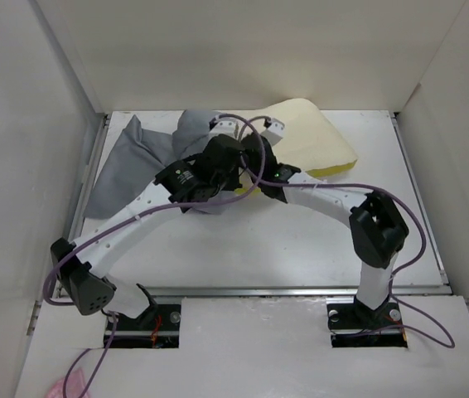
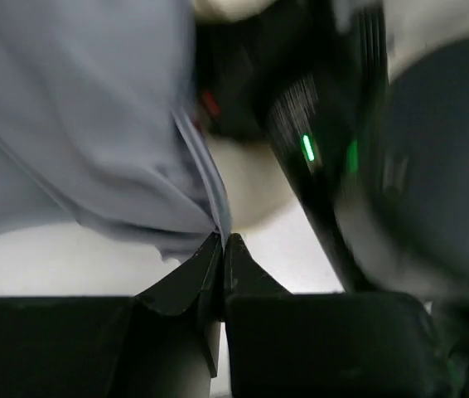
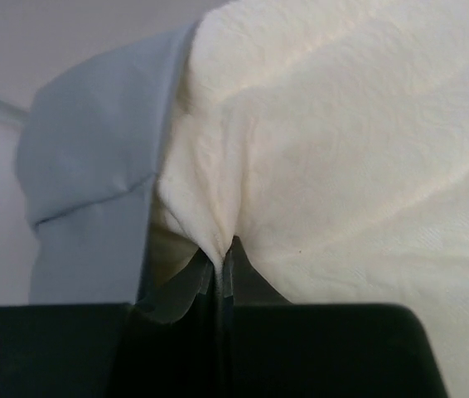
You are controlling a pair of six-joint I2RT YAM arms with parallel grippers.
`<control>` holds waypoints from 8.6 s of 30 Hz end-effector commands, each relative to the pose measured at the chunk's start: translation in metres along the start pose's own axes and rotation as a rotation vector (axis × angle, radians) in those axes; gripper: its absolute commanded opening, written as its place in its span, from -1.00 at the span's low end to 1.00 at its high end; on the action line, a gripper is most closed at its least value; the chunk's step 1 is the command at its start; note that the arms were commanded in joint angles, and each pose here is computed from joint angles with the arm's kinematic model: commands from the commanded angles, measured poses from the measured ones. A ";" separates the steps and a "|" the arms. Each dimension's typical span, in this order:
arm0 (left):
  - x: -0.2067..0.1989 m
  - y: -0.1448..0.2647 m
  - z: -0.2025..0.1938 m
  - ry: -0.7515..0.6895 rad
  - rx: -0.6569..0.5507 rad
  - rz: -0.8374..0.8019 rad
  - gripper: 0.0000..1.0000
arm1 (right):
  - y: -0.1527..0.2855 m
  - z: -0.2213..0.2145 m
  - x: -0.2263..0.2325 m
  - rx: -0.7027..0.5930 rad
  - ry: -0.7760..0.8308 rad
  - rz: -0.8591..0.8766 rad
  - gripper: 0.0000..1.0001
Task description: Put the pillow into the pillowcase
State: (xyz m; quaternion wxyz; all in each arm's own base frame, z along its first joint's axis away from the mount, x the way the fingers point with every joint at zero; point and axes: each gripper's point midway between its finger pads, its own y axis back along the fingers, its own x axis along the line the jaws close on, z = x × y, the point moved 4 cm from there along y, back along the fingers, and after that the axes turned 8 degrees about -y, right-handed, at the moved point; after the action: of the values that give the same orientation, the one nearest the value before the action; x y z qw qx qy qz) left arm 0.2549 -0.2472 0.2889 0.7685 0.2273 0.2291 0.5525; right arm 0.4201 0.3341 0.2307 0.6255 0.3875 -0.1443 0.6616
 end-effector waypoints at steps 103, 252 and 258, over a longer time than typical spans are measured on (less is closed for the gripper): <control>0.071 -0.184 0.117 -0.075 -0.079 0.087 -1.00 | -0.013 0.004 -0.133 0.420 0.535 0.312 -1.00; -0.121 0.032 0.156 -0.171 -0.458 -0.453 -1.00 | 0.007 0.048 -0.134 -0.213 -0.014 -0.353 -1.00; -0.085 -0.001 0.149 -0.130 -0.420 -0.340 -1.00 | 0.019 0.049 -0.131 -0.137 0.087 -0.271 -0.06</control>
State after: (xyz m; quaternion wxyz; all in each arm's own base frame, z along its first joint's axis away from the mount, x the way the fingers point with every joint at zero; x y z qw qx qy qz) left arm 0.3103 -0.3380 0.3481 0.8699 0.2031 0.1123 0.4353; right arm 0.4255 0.1889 0.1667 0.7580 0.3417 -0.1338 0.5392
